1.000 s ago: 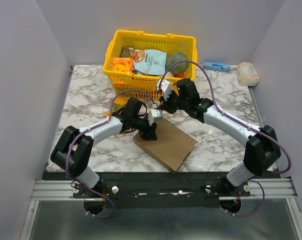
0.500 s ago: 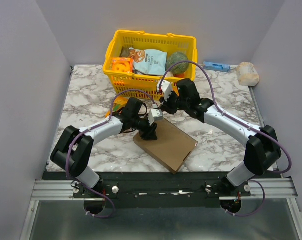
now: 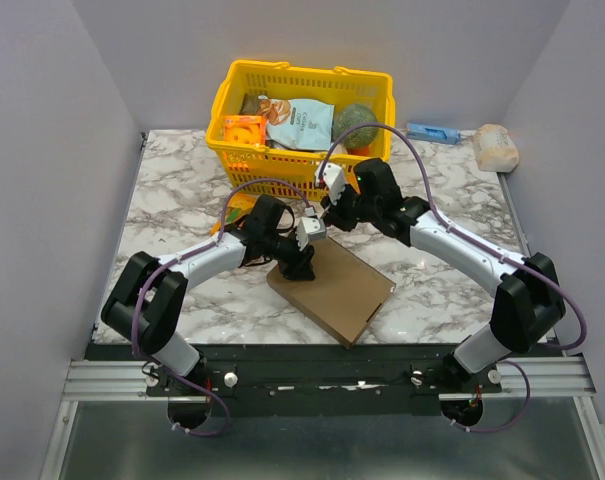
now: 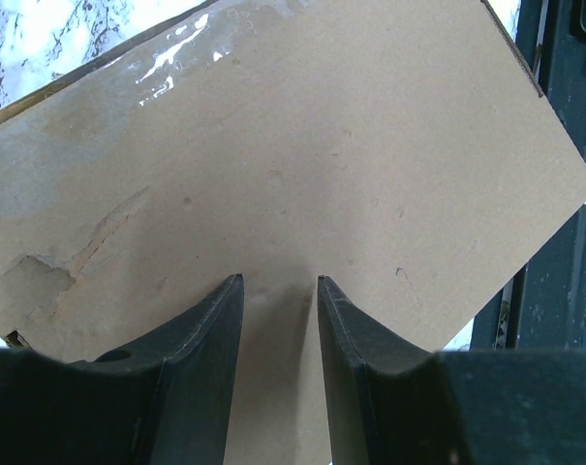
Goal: Unpack the express box
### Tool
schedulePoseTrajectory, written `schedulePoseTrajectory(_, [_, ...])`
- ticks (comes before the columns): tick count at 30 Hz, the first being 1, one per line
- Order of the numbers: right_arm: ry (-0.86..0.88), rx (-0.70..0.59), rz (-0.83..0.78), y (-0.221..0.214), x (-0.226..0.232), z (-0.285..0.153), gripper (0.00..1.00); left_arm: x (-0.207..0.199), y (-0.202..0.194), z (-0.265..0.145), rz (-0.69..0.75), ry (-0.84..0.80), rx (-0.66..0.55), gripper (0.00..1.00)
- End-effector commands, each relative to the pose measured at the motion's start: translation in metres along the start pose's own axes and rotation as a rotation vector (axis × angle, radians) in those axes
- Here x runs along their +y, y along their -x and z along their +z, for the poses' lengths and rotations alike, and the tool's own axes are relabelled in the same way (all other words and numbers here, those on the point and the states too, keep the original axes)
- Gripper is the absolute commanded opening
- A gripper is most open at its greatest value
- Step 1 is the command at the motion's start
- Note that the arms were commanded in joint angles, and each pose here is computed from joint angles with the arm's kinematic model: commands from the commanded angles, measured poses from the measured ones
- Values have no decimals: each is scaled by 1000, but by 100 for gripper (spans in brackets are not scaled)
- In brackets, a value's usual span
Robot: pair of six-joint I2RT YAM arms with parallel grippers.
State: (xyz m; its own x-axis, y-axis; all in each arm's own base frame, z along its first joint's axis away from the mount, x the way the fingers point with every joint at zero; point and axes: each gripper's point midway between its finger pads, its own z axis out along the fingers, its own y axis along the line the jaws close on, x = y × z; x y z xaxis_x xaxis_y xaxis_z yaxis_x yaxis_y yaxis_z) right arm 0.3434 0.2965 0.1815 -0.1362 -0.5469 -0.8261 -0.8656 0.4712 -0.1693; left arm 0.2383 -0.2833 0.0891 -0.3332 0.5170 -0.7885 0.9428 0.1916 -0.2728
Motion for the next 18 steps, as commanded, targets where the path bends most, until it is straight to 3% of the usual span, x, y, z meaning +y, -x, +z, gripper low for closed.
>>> schedulePoseTrajectory(1, [39, 28, 12, -5, 16, -19, 0, 5, -17, 0, -66, 35, 61, 46])
schedulePoseTrajectory(12, [28, 55, 17, -14, 17, -25, 1, 5, -20, 0, -74, 51, 70, 46])
schedulePoseTrajectory(18, [-32, -14, 2, 16, -1, -20, 0, 6, -20, 0, -78, 50, 73, 46])
